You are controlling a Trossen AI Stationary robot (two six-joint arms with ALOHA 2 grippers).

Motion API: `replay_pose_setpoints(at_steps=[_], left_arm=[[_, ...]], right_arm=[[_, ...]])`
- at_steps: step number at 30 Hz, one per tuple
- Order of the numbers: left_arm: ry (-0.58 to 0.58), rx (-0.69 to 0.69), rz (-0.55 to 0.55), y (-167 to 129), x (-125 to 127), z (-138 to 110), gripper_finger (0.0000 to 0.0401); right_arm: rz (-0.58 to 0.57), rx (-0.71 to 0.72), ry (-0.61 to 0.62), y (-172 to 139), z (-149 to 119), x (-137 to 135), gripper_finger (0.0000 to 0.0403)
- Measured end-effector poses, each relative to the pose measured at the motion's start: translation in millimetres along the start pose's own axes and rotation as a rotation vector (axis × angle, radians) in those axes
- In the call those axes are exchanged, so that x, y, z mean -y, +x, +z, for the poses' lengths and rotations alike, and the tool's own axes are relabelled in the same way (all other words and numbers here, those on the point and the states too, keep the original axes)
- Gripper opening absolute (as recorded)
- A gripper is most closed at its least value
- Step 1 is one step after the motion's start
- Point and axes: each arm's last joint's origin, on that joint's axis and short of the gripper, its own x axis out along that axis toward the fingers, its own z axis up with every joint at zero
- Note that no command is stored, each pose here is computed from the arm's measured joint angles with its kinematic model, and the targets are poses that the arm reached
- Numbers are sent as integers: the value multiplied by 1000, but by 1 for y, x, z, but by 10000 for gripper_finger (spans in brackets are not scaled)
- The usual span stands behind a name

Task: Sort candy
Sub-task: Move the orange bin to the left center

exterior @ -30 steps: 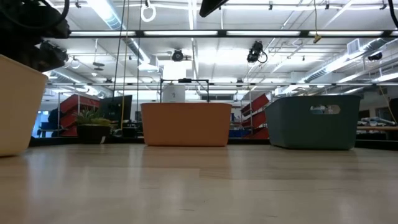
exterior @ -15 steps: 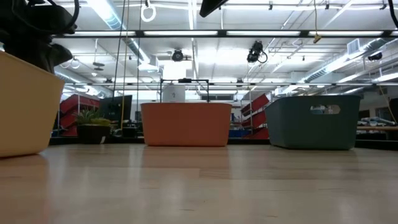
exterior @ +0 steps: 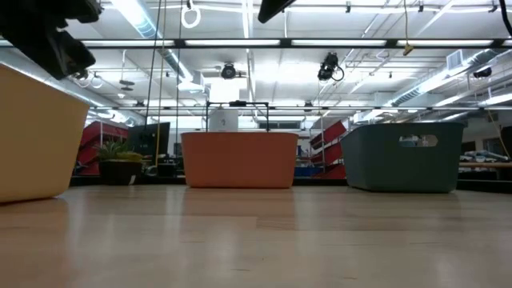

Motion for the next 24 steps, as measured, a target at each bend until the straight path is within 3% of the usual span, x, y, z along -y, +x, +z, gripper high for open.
replay_pose_setpoints(at_steps=[7, 11, 15, 24], left_arm=[[-146, -104, -162, 5, 5, -4, 0], [-160, -136, -118, 14, 5, -5, 0], [-192, -129, 5, 25, 4, -2, 0], [-226, -168, 92, 40, -2, 4, 0]], right_arm=[[-1, -9, 5, -1, -2, 0, 1], [-3, -17, -8, 1, -5, -3, 0], [-12, -34, -18, 6, -13, -7, 1], [-22, -54, -9, 10, -21, -12, 0]])
